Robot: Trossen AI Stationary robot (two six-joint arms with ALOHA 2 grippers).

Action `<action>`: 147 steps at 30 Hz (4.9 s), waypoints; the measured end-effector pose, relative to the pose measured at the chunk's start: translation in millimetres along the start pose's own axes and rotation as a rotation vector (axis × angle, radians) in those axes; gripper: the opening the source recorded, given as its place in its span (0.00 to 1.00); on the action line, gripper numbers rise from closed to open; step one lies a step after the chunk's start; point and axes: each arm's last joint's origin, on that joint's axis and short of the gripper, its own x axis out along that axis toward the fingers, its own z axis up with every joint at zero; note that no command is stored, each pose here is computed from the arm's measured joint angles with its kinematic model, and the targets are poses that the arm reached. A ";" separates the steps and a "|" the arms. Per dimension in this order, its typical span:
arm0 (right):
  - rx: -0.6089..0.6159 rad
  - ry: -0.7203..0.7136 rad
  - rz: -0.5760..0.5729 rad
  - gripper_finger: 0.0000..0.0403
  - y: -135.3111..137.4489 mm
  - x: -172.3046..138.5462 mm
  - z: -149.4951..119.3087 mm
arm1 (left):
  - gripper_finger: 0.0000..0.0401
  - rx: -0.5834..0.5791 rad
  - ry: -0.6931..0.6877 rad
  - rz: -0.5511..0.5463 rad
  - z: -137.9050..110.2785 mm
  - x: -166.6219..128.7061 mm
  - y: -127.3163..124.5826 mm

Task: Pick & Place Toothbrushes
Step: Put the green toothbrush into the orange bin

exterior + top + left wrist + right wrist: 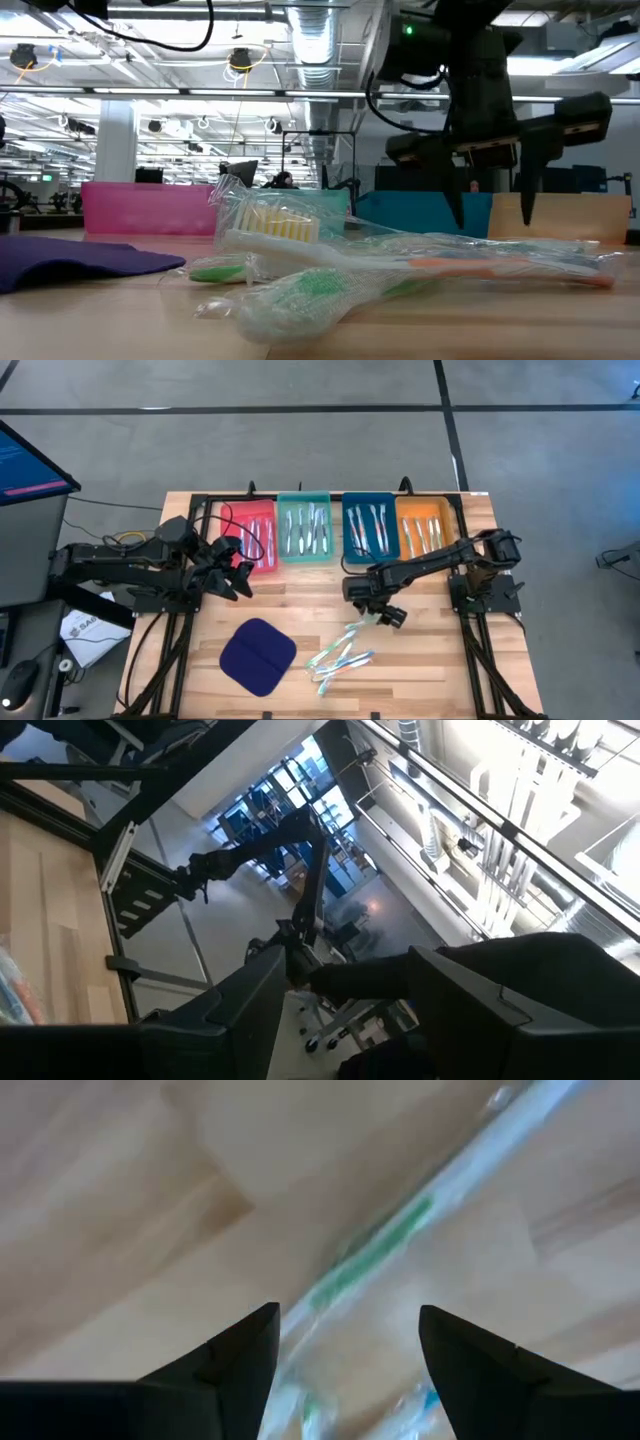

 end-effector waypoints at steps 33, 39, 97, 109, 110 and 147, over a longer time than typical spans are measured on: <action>-0.115 0.038 0.009 0.09 -11.4 27.9 10.2 | 0.51 -0.005 -0.012 0.008 0.3 0.0 0.4; -0.222 0.034 -0.007 0.07 -15.1 29.0 8.1 | 0.51 -0.006 -0.013 0.008 0.3 0.1 0.4; -0.216 -0.058 0.018 0.45 -13.8 29.3 21.3 | 0.51 -0.017 -0.016 0.010 0.4 0.1 0.4; -0.304 0.012 -0.023 0.04 -18.7 34.8 20.6 | 0.51 -0.033 -0.020 0.011 0.5 -0.1 0.2; -0.314 0.013 -0.021 0.04 -18.8 35.2 19.4 | 0.51 -0.033 -0.020 0.012 0.5 -0.1 0.3; -0.685 -0.199 -0.029 0.00 42.1 -116.3 14.6 | 0.51 -0.026 -0.006 0.003 0.2 -0.1 -0.1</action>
